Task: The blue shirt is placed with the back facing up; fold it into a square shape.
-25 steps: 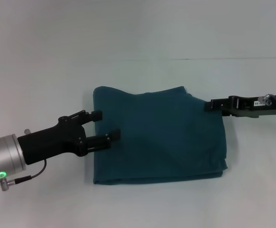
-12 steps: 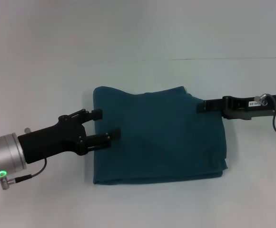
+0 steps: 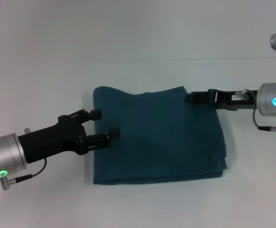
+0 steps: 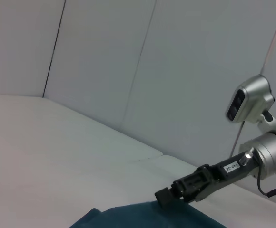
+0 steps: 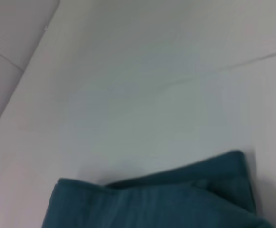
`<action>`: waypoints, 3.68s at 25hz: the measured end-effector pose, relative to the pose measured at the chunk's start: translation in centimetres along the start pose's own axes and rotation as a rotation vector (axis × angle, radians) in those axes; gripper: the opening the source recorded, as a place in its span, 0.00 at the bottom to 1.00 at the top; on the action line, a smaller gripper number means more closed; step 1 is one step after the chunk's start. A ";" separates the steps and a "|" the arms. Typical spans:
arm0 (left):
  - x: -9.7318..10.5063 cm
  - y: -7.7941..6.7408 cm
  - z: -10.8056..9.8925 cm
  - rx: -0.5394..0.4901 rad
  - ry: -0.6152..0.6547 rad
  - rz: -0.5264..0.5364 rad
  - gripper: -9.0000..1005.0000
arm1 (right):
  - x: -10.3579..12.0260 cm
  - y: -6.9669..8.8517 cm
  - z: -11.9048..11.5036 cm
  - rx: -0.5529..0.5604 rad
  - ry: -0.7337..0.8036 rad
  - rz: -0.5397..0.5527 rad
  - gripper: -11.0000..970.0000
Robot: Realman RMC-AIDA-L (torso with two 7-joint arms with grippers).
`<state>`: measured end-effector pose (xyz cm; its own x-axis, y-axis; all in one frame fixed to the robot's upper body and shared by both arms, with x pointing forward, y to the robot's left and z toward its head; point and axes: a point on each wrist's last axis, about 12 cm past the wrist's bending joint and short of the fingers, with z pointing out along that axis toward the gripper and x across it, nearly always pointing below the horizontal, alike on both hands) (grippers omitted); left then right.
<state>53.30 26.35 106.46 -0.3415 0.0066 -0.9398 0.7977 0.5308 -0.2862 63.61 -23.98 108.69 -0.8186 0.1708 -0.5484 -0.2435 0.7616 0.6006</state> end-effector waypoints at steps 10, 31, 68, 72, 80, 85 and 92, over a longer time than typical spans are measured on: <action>0.2 0.0 -0.1 -0.010 0.004 -0.006 0.88 | 0.6 1.1 2.3 0.028 -0.098 -0.075 0.77; 0.4 0.2 0.2 -0.034 0.008 -0.009 0.88 | 1.3 -0.6 2.2 0.098 -0.157 -0.096 0.51; -1.7 4.9 3.3 -0.373 0.024 -0.212 0.88 | -0.7 -3.5 -3.1 0.086 -0.288 -0.107 0.38; -1.8 5.1 4.1 -0.390 0.040 -0.225 0.88 | -1.3 -3.7 -5.1 -0.009 -0.298 -0.084 0.57; -1.6 5.0 5.5 -0.401 0.100 -0.197 0.88 | -1.6 -3.7 -5.7 -0.034 -0.286 -0.076 0.81; -1.8 5.0 6.0 -0.399 0.107 -0.187 0.88 | -1.7 -3.6 -5.6 -0.034 -0.284 -0.077 0.84; -1.7 4.9 6.5 -0.403 0.123 -0.179 0.87 | -1.5 -3.5 -5.4 -0.038 -0.278 -0.073 0.84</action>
<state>61.05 23.42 105.47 -0.5326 -0.0279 -0.8459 0.4721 0.8198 -0.3242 62.86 -30.28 110.52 -0.6253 0.2851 -0.7265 -0.3201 0.7553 0.5719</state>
